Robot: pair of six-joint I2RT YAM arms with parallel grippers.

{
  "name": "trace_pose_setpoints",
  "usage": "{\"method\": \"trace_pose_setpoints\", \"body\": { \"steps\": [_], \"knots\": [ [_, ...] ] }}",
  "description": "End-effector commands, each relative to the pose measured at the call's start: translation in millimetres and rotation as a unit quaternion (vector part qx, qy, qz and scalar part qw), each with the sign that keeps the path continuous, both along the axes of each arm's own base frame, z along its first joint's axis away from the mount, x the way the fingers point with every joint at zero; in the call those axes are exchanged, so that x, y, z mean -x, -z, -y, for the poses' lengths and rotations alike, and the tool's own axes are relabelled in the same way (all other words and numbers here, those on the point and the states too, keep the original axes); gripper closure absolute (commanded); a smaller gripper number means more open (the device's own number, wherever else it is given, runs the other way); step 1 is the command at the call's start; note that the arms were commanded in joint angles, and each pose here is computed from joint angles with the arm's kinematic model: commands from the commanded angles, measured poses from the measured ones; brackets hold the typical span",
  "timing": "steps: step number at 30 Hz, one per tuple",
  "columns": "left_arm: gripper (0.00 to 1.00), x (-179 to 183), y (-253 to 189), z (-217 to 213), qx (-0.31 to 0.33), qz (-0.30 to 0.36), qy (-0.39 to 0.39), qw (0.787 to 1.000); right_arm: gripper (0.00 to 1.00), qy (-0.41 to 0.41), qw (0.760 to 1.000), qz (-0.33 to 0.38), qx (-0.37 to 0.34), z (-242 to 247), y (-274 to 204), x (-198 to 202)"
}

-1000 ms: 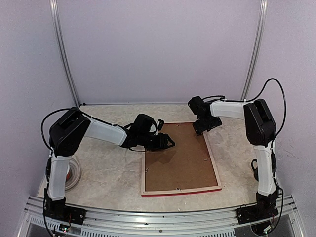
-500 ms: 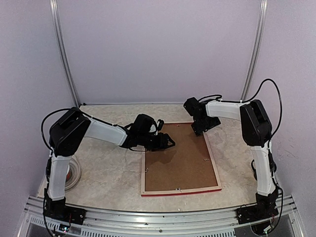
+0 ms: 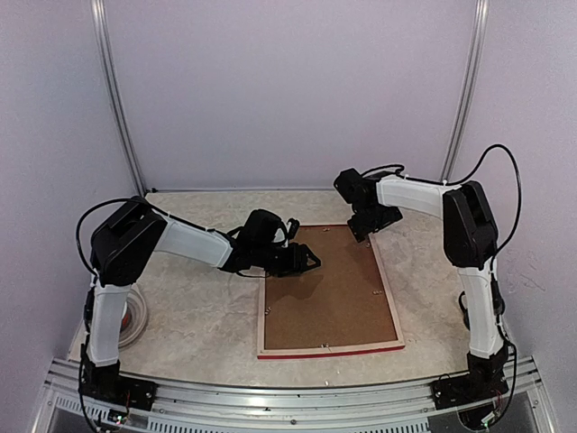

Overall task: Put the photo into the frame
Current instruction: Press the fastener onto the backboard.

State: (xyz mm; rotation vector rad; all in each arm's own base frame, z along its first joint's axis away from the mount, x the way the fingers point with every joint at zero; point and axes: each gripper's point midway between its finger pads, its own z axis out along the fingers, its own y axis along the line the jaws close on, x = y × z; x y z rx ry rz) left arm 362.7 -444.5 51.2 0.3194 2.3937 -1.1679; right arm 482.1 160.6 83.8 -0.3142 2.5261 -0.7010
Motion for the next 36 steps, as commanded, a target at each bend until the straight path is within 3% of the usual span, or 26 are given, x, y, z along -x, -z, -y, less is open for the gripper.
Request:
{"method": "trace_pose_setpoints", "body": {
  "steps": [1,9,24,27,32,36],
  "knots": [
    [0.38,20.2,42.6,-9.1,-0.04,-0.047,0.005,0.998,0.01,0.014,0.998,-0.023,0.054,12.8,20.6,2.1],
    [0.38,19.1,46.2,-9.5,-0.042,-0.051,-0.002,0.998,0.01,0.006,0.997,-0.07,0.043,16.5,50.2,20.3],
    [0.44,12.4,57.4,-13.4,-0.048,-0.064,-0.036,0.996,0.01,0.014,0.993,-0.112,0.047,25.1,43.7,45.1],
    [0.44,12.5,58.4,-14.4,-0.049,-0.064,-0.038,0.996,0.01,0.019,0.994,-0.095,0.044,24.7,37.4,40.8],
    [0.45,11.1,53.0,-13.0,-0.044,-0.057,-0.036,0.997,0.01,-0.004,0.999,-0.035,-0.028,4.9,-3.7,32.5],
    [0.45,9.1,39.6,-10.8,-0.038,-0.043,-0.033,0.998,0.01,-0.021,0.997,-0.019,-0.075,-5.1,-31.9,52.1]
  ]
}}
